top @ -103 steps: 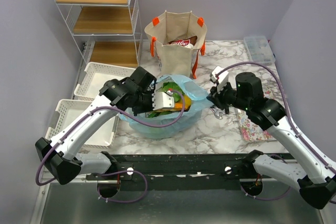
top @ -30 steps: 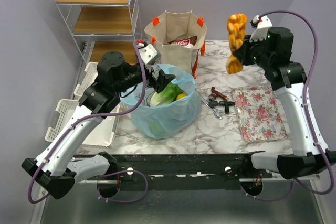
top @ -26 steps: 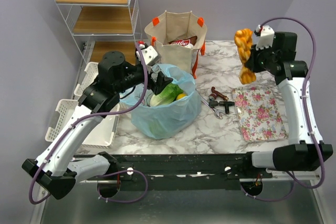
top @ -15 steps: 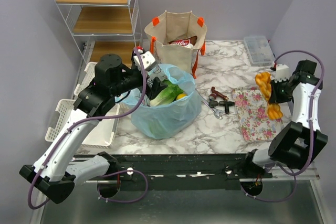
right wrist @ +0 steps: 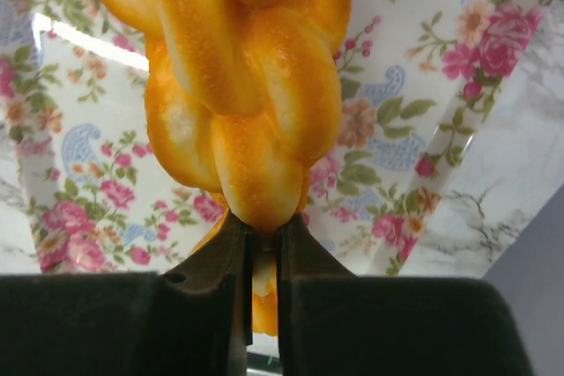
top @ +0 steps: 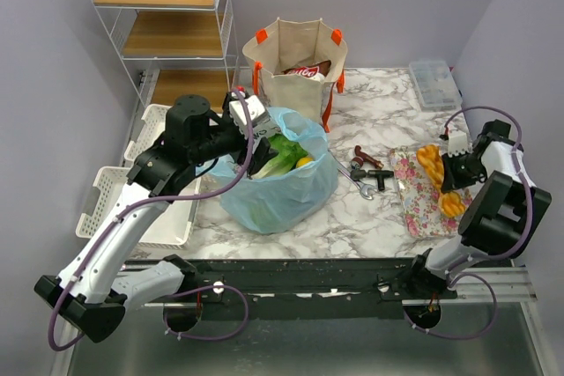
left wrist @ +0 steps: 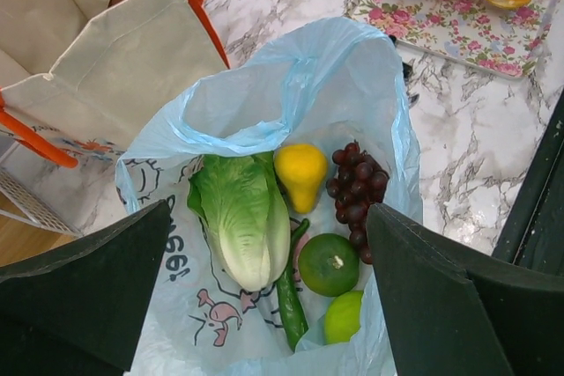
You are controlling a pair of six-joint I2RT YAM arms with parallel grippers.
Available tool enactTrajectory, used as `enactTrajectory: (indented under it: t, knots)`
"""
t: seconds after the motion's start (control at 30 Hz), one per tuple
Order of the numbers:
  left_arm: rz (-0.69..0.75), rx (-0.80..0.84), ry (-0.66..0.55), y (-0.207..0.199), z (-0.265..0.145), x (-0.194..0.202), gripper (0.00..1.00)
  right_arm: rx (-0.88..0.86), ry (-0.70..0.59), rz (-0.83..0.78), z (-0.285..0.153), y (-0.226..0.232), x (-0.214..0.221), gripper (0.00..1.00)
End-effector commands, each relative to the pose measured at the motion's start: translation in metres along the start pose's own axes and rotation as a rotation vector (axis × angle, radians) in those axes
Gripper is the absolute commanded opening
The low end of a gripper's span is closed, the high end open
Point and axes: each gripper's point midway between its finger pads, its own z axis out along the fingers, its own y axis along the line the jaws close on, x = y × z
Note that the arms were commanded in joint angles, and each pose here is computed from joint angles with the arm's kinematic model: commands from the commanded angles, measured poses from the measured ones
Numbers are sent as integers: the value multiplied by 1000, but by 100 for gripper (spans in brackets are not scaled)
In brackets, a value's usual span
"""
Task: Untie the knot of the grocery bags and take out the mixed food
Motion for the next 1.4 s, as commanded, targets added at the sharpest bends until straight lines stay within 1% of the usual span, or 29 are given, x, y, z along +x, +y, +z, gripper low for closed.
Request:
enactTrajectory:
  t: [0.0,0.07,0.13,0.17,0.2,0.23,0.27,0.3,0.33,0.4,0.5,0.6,0.67,0.73,0.83,0.9,1.0,1.03,1.1,1.2,1.23,1.37]
  knots:
    - [18,41,66,-6,1,24,94,33,18,5,21,-18,1,21]
    - [32,49,96,-7,1,34,94,29,58,9,27,-19,9,29]
    - [25,34,134,-4,3,46,92,26,66,10,26,-19,11,41]
    - [16,31,155,-3,3,52,91,25,58,11,22,-18,9,52]
    - [6,31,182,-2,4,60,90,23,44,12,18,-17,5,64]
    - [-3,33,205,-2,5,67,89,25,21,12,11,-17,-1,80]
    - [-8,37,221,-2,5,72,88,27,2,14,4,-17,-8,89]
    - [-7,51,233,-4,5,77,87,22,-19,21,-4,-16,-15,100]
    - [5,71,243,-7,5,82,86,30,-50,27,-14,-18,-25,100]
    - [24,118,253,-15,5,93,83,-9,-119,39,-36,-10,-46,100]
    - [25,228,254,-36,5,101,76,-123,-248,53,-74,15,-87,100]
    - [32,323,299,-58,5,113,70,-280,-359,45,-108,58,-128,100]
    - [42,382,328,-75,5,124,62,-356,-428,27,-130,89,-153,100]
    - [57,442,349,-94,2,137,52,-420,-489,-13,-149,123,-176,100]
    - [84,526,369,-120,-4,155,46,-493,-583,-105,-176,179,-205,100]
    - [83,565,382,-132,-6,162,45,-550,-644,-156,-191,217,-221,100]
    - [96,582,378,-138,-5,167,45,-631,-697,-232,-206,282,-234,100]
    - [113,586,375,-140,-4,168,47,-649,-704,-249,-208,301,-238,100]
    - [159,598,365,-143,-2,169,54,-692,-699,-270,-212,340,-240,100]
    - [215,582,340,-142,4,166,63,-726,-675,-328,-206,391,-240,100]
    - [224,568,332,-140,6,165,67,-723,-670,-339,-201,401,-240,100]
    - [243,528,313,-133,13,160,71,-670,-659,-370,-184,432,-245,100]
